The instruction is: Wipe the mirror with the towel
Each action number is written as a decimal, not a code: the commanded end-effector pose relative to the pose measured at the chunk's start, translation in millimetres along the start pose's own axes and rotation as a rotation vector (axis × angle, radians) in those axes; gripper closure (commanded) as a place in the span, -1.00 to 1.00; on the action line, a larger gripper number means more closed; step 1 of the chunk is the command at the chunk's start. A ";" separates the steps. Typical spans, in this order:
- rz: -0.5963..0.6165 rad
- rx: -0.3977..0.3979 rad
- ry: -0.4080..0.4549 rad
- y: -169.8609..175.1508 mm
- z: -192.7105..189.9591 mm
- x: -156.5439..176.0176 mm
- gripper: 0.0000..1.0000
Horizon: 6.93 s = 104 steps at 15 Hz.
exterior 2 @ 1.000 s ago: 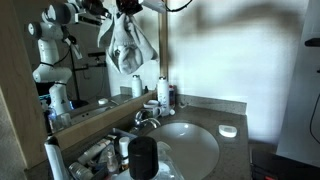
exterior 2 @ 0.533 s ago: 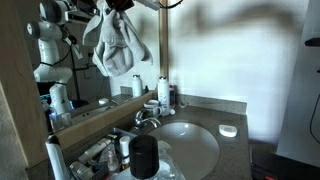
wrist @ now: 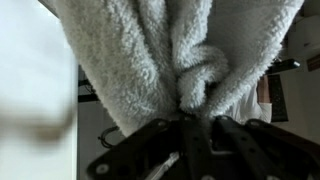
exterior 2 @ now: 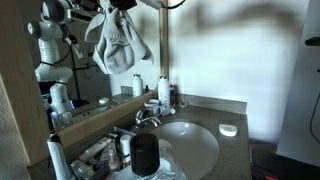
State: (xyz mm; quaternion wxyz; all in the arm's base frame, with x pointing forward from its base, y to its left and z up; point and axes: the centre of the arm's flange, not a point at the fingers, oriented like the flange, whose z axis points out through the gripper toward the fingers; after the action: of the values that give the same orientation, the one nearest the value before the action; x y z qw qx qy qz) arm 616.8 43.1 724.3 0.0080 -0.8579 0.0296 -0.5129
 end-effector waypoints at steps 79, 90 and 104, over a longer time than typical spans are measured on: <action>0.347 -0.356 -0.044 157.9 -97.9 34.7 0.89; 0.605 -0.677 -0.157 234.4 -155.2 -54.7 0.90; 0.767 -0.641 -0.457 343.6 -49.4 -220.6 0.89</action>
State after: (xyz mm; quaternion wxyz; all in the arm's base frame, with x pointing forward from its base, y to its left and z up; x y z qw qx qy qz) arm 457.2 -269.9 574.6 -0.0697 -0.8327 0.4882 -0.2518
